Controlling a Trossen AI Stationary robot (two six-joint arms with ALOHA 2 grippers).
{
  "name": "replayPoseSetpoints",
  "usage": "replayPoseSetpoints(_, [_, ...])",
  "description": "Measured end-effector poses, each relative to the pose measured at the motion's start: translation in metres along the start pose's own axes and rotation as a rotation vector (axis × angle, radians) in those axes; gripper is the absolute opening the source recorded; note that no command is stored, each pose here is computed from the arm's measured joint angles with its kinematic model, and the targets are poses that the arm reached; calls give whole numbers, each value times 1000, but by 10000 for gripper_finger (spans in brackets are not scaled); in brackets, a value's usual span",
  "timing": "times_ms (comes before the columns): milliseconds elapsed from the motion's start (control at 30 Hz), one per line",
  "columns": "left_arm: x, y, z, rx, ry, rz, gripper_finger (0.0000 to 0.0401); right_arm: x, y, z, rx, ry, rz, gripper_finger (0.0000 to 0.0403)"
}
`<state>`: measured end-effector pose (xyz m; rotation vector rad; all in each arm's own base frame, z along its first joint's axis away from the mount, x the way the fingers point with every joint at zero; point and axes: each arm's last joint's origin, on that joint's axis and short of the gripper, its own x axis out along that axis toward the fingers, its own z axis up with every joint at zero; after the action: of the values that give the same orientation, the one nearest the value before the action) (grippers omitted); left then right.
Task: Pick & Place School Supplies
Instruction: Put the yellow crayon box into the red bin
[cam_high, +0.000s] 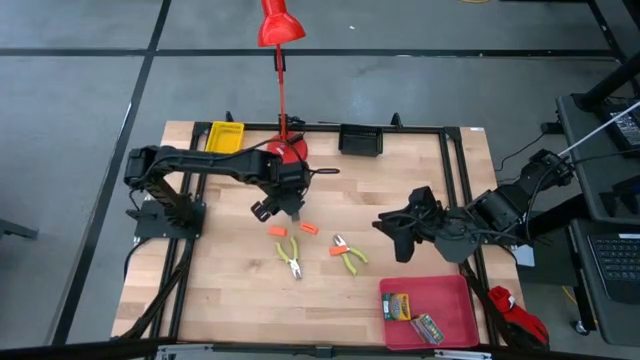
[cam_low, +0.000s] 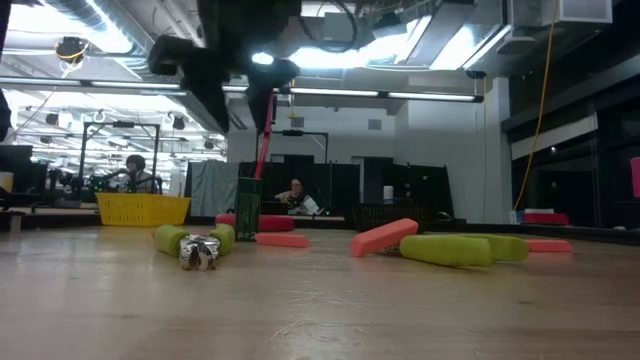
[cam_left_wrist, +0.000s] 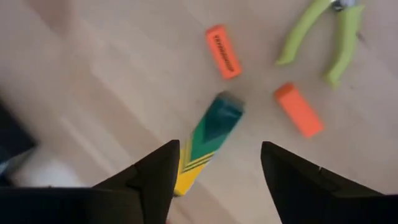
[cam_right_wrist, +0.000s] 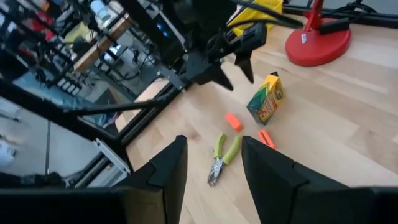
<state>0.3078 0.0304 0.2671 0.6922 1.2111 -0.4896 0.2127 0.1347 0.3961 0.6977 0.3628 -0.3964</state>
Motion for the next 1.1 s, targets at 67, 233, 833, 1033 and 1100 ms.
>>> replayPoseSetpoints(67, [6,-1,-5,33,-10,-26,234,0,1,0,29,-7,3,155])
replayPoseSetpoints(233, [22,2,-16,158,2,8,249,-1,4,1,105,-25,24,155])
replayPoseSetpoints(833, [46,10,-42,257,-6,65,251,-4,9,-3,155,-71,44,155])
replayPoseSetpoints(1033, [54,13,-40,265,-21,84,251,-3,11,-6,164,-63,45,155])
replayPoseSetpoints(1100, [58,13,-40,265,-17,77,251,-4,11,-7,168,-58,50,155])
